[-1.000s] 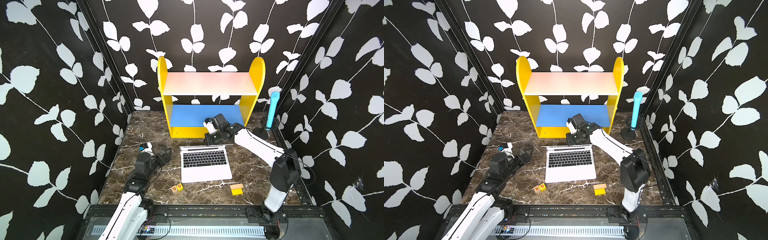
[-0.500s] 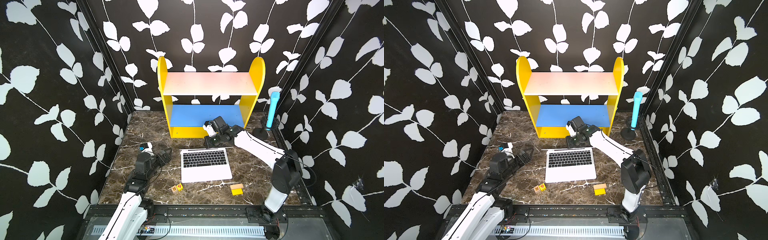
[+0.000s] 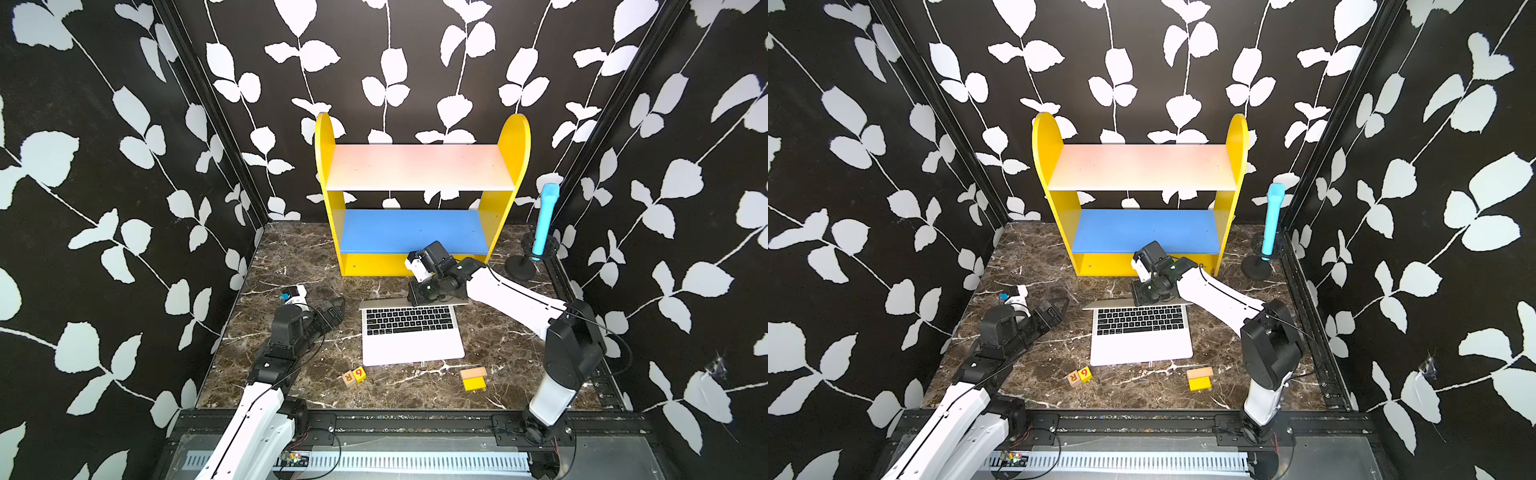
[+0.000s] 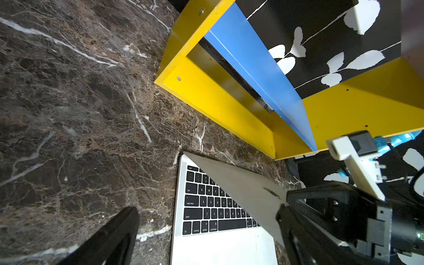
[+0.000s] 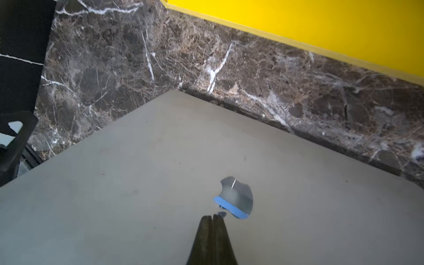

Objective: Close the laptop lid and set it aside
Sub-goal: Close the lid of the laptop.

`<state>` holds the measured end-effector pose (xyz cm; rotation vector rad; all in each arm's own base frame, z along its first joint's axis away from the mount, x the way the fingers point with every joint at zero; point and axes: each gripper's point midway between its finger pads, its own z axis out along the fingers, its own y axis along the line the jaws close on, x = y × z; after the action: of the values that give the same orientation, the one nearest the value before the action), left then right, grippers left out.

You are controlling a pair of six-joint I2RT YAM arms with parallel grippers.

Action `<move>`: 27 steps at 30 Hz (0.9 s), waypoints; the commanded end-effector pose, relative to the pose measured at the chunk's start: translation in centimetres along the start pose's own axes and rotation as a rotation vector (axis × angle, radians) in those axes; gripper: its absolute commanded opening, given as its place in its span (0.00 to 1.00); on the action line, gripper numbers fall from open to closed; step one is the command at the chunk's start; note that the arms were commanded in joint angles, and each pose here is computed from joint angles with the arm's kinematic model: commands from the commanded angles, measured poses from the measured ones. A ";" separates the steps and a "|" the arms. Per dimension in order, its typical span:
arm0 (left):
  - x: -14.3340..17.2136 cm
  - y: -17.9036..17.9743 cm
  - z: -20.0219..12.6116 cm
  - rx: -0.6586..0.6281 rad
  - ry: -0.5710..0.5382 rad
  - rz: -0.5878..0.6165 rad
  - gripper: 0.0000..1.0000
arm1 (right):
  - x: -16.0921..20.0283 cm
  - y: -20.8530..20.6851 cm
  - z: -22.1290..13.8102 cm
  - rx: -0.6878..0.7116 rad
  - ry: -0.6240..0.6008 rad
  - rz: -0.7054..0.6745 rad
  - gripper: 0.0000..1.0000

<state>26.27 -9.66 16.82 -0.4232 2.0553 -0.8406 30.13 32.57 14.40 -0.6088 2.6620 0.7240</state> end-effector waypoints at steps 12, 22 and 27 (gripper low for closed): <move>-0.1 -1.3 0.1 0.046 0.021 0.032 0.98 | 1.8 0.8 0.0 -0.017 0.015 0.000 0.00; 0.1 -1.2 0.4 0.050 0.035 0.029 0.98 | 2.7 1.1 0.5 -0.019 0.034 -0.004 0.00; 0.3 -1.1 0.6 0.048 0.043 0.030 0.98 | 3.0 1.4 0.9 -0.022 0.041 -0.007 0.00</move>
<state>26.25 -10.45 15.84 -0.3986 2.1070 -0.8699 28.12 32.79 12.93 -0.6268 2.6853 0.7300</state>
